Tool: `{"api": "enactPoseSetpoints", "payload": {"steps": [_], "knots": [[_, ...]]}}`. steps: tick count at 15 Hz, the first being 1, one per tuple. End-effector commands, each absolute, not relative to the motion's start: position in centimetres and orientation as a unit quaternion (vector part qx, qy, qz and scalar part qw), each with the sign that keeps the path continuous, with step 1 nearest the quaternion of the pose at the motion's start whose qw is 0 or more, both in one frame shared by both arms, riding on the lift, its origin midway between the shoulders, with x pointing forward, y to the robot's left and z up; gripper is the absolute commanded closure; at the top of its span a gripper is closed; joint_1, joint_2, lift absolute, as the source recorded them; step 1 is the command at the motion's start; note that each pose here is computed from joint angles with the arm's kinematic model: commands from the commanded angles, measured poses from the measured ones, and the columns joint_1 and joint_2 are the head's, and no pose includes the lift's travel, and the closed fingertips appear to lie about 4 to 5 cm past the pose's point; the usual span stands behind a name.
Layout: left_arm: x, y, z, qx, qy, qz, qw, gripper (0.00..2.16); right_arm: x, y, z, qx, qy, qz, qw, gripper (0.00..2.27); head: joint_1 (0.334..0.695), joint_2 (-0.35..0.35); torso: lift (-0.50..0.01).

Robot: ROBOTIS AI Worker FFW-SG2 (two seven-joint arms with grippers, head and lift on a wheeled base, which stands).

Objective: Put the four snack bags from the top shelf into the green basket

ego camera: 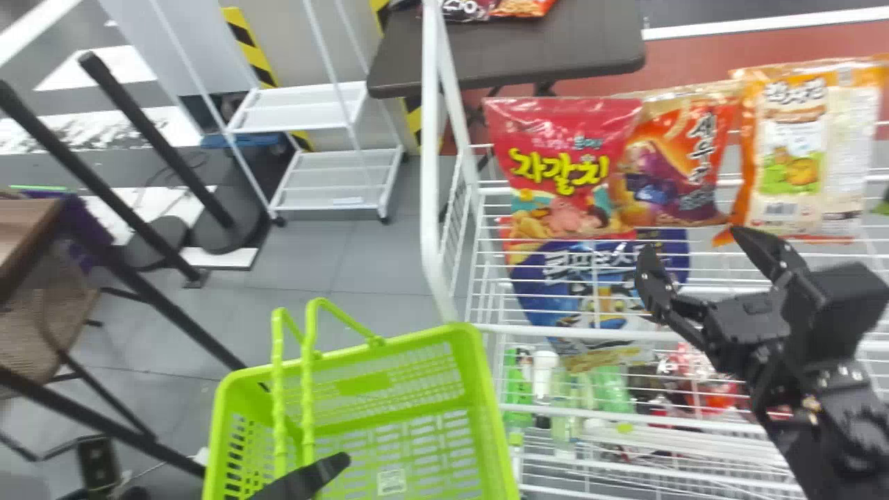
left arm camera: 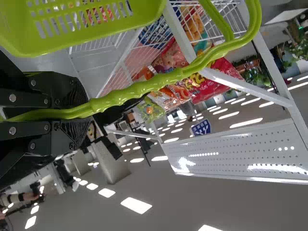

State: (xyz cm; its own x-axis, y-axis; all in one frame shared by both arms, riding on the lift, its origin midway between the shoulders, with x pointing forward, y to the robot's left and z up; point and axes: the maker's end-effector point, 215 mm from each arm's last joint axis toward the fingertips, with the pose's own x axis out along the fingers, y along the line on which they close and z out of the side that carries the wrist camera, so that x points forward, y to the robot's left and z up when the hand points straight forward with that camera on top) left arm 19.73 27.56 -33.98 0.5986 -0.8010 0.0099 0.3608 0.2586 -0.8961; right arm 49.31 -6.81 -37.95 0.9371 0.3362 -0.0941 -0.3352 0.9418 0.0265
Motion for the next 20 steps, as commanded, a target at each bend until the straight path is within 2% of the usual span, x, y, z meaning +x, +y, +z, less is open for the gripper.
{"api": "enactPoseSetpoints", "payload": {"steps": [1,8,11,13,14,15,16,17,18,20], "knots": [[19.6,27.5,-33.8,-0.477,0.228,-0.386,0.756,2.15,51.4,-3.9,-37.4,0.0,0.048,0.196,0.979,0.1,0.695,0.335,0.0],[19.6,27.7,-34.0,-0.478,0.226,-0.385,0.757,2.15,55.0,2.3,-37.4,0.013,0.057,0.259,0.964,0.11,0.695,0.35,0.0],[19.7,27.6,-34.0,-0.477,0.225,-0.387,0.756,2.15,55.8,5.2,-38.5,0.002,0.08,0.288,0.954,0.23,0.695,0.35,0.0],[19.7,27.7,-34.1,-0.477,0.225,-0.386,0.757,2.15,55.6,6.5,-38.8,-0.005,0.087,0.298,0.951,0.75,0.695,0.35,0.0],[19.7,27.8,-34.1,-0.477,0.225,-0.384,0.758,2.15,55.5,6.6,-39.0,-0.008,0.088,0.3,0.95,1.12,0.695,0.35,0.0],[19.6,27.9,-34.1,-0.478,0.225,-0.383,0.758,2.15,55.4,6.8,-39.0,-0.007,0.088,0.299,0.95,1.64,0.695,0.35,0.0],[19.6,27.8,-34.1,-0.478,0.225,-0.384,0.758,2.15,55.1,6.7,-39.8,-0.009,0.099,0.295,0.95,2.0,0.695,0.35,0.0],[19.7,27.8,-34.1,-0.478,0.225,-0.384,0.757,2.15,54.9,6.7,-40.2,-0.013,0.105,0.294,0.95,2.07,0.695,0.35,0.0],[19.7,27.7,-34.2,-0.479,0.225,-0.384,0.757,2.15,54.9,6.7,-40.4,-0.019,0.108,0.292,0.95,2.23,0.695,0.35,0.0],[19.6,27.8,-34.2,-0.48,0.225,-0.384,0.756,2.15,55.1,6.2,-40.4,-0.023,0.108,0.279,0.954,2.26,0.695,0.35,0.0]]}}
